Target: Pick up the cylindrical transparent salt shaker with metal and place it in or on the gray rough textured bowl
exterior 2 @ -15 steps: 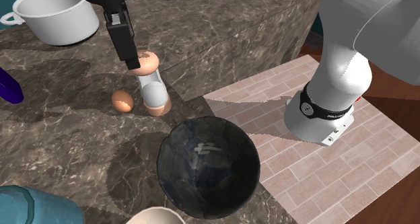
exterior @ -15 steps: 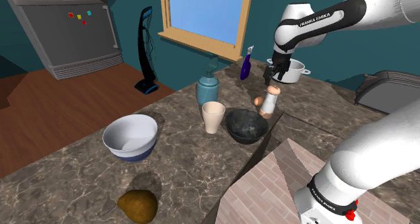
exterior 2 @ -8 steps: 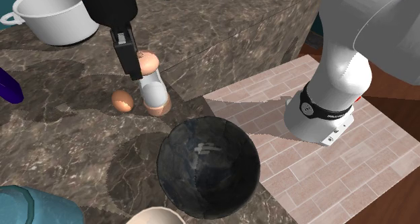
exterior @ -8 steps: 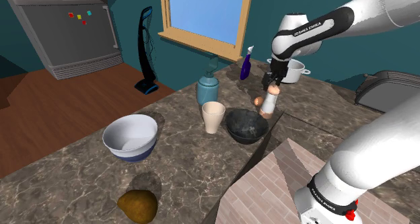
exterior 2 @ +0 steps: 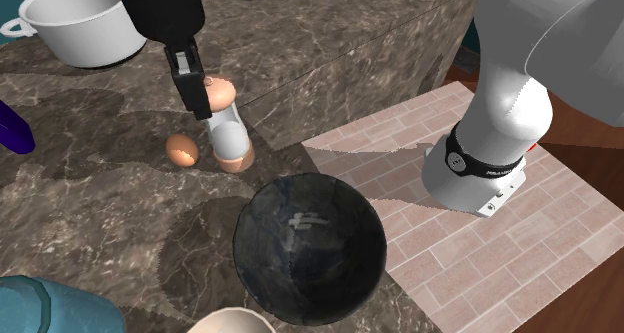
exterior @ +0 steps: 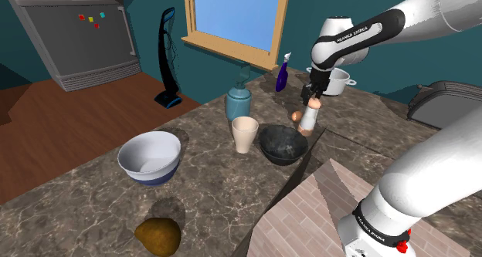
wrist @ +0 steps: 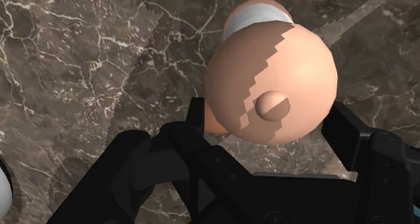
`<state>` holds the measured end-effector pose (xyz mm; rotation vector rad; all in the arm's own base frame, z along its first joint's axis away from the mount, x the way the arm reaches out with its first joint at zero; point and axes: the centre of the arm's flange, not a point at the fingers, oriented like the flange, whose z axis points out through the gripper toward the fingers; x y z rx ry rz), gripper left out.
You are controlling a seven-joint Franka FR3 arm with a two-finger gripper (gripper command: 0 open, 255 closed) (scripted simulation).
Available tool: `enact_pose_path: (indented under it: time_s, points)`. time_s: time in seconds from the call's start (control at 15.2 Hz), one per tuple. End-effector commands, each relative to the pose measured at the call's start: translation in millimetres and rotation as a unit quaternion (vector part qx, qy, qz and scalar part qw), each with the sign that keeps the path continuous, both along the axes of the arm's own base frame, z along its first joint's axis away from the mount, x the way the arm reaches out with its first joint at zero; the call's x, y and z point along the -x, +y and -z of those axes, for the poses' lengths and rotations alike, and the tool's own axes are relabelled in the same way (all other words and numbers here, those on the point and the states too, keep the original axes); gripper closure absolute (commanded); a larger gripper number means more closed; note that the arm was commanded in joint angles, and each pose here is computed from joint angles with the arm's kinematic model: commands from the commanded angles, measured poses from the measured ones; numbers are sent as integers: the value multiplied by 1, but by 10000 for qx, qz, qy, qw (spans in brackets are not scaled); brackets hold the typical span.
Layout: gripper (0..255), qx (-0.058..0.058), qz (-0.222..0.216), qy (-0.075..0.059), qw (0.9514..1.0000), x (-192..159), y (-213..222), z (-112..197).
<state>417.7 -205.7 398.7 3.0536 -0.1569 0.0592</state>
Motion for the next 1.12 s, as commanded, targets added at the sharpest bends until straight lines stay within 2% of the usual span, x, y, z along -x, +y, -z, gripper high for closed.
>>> enact_pose_path:
  time_s: [0.0, 0.53, 1.06]
  points:
    - [255, -2, 0, 6, 10000, 0, 0, 1]
    - [255, -2, 0, 6, 10000, 0, 0, 1]
    - [255, -2, 0, 6, 10000, 0, 0, -42]
